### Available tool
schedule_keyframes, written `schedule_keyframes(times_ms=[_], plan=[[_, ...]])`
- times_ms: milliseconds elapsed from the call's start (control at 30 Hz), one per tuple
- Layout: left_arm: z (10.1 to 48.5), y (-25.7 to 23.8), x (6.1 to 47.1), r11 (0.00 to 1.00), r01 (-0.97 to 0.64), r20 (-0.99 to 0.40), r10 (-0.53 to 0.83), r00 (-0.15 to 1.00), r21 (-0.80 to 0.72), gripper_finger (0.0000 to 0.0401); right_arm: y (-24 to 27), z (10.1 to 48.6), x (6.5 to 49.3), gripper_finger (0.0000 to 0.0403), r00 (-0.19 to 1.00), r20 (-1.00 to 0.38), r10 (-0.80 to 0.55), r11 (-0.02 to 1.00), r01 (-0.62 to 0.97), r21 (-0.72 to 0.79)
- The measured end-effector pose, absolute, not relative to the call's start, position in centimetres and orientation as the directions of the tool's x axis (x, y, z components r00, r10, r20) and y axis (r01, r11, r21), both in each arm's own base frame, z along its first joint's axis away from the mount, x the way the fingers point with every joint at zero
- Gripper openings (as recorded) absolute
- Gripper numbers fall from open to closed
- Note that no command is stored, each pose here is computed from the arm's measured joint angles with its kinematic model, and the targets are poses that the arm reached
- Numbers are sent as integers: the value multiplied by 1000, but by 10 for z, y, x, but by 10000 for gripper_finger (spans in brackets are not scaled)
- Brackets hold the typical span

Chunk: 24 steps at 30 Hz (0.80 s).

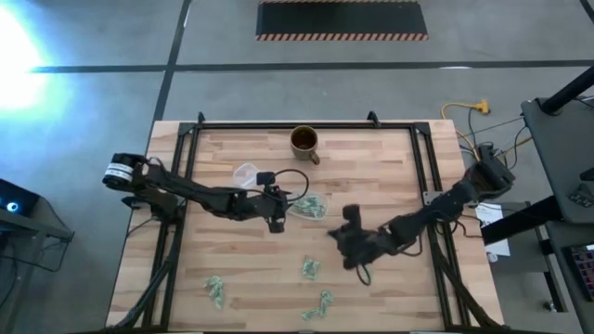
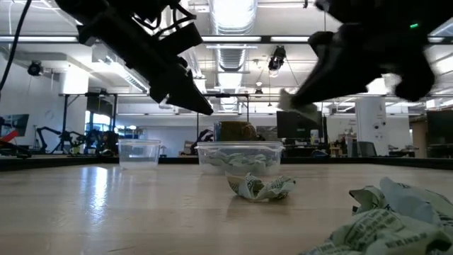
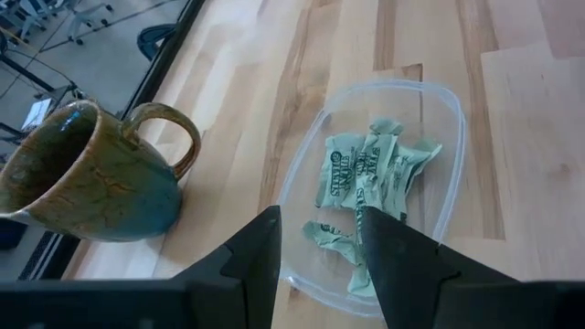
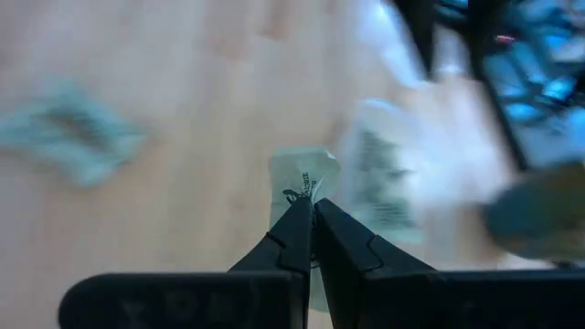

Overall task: Pick and place Stevia / Truvia into bins
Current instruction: Put the green stevia packet into the transparent container

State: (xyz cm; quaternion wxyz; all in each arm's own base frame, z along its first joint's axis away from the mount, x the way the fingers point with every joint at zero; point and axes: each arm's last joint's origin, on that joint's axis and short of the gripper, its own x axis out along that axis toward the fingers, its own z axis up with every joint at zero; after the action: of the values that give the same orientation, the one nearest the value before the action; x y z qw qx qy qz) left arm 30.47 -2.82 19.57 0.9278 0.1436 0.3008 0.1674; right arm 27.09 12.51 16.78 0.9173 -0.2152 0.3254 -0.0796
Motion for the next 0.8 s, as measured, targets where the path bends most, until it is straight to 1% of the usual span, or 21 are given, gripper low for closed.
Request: schedule_keyframes(times_ms=[200, 300, 367, 533, 700, 800], plan=[[208, -30, 294, 905, -216, -516, 390, 763, 365, 136, 88, 170, 287, 9, 744, -539, -396, 883, 145, -447], [213, -33, 287, 908, -201, -524, 381, 761, 369, 136, 70, 168, 293, 9, 718, -543, -436, 873, 190, -449], [215, -35, 283, 909, -187, -533, 375, 758, 373, 136, 60, 169, 297, 9, 720, -545, -430, 880, 200, -430], [221, -40, 274, 913, -163, -538, 357, 764, 374, 136, 42, 172, 306, 9, 759, -545, -355, 917, 171, -360], [224, -43, 269, 916, -153, -536, 346, 770, 372, 136, 32, 173, 309, 9, 761, -540, -360, 918, 184, -352], [225, -43, 269, 916, -156, -530, 346, 774, 370, 136, 30, 173, 309, 9, 765, -550, -335, 928, 167, -333]])
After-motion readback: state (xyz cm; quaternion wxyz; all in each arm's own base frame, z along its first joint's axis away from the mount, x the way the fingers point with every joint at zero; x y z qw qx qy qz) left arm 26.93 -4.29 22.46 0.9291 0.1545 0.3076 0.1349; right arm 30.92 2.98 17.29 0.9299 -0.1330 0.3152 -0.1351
